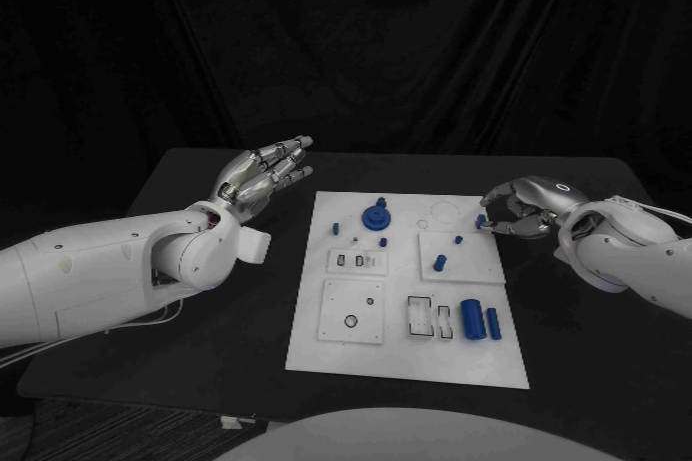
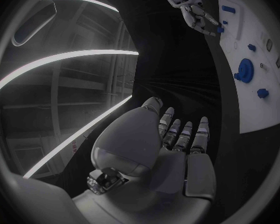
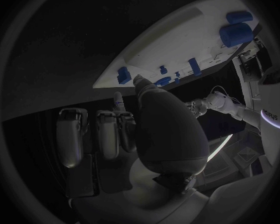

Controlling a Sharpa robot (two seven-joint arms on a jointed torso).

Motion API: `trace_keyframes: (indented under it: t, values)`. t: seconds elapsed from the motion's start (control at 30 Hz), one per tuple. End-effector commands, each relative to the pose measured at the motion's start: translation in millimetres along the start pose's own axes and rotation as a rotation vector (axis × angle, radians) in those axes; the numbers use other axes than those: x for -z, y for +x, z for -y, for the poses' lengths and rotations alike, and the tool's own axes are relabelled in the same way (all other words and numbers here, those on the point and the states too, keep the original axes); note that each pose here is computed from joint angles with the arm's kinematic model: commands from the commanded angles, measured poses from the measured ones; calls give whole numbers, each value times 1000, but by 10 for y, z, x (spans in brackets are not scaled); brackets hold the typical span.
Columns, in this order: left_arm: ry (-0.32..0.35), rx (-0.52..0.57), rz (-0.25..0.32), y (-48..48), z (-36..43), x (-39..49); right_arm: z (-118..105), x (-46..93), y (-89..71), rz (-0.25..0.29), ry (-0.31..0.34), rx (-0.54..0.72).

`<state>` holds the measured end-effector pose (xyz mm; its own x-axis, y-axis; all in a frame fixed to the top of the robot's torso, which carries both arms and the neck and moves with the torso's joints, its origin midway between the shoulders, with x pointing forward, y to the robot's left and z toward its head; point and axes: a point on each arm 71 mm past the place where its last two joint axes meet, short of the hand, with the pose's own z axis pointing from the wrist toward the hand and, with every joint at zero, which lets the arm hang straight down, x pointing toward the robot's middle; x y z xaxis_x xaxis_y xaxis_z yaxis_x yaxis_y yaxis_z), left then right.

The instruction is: Assemble the parts on the task board

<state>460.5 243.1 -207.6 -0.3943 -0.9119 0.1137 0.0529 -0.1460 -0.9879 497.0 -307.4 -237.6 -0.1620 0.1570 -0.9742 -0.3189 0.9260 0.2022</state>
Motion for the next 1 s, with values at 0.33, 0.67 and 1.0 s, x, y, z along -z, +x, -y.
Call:
trace_keyframes:
  t: [0.33,0.67,1.0]
  values:
    - [12,8,-9,12,12,9,18,-35,57,-27,26,5]
    - [12,9,-11,16,11,8,3,-59,71,-32,21,6]
    - [12,10,-12,17,10,9,-6,-83,86,-36,18,8]
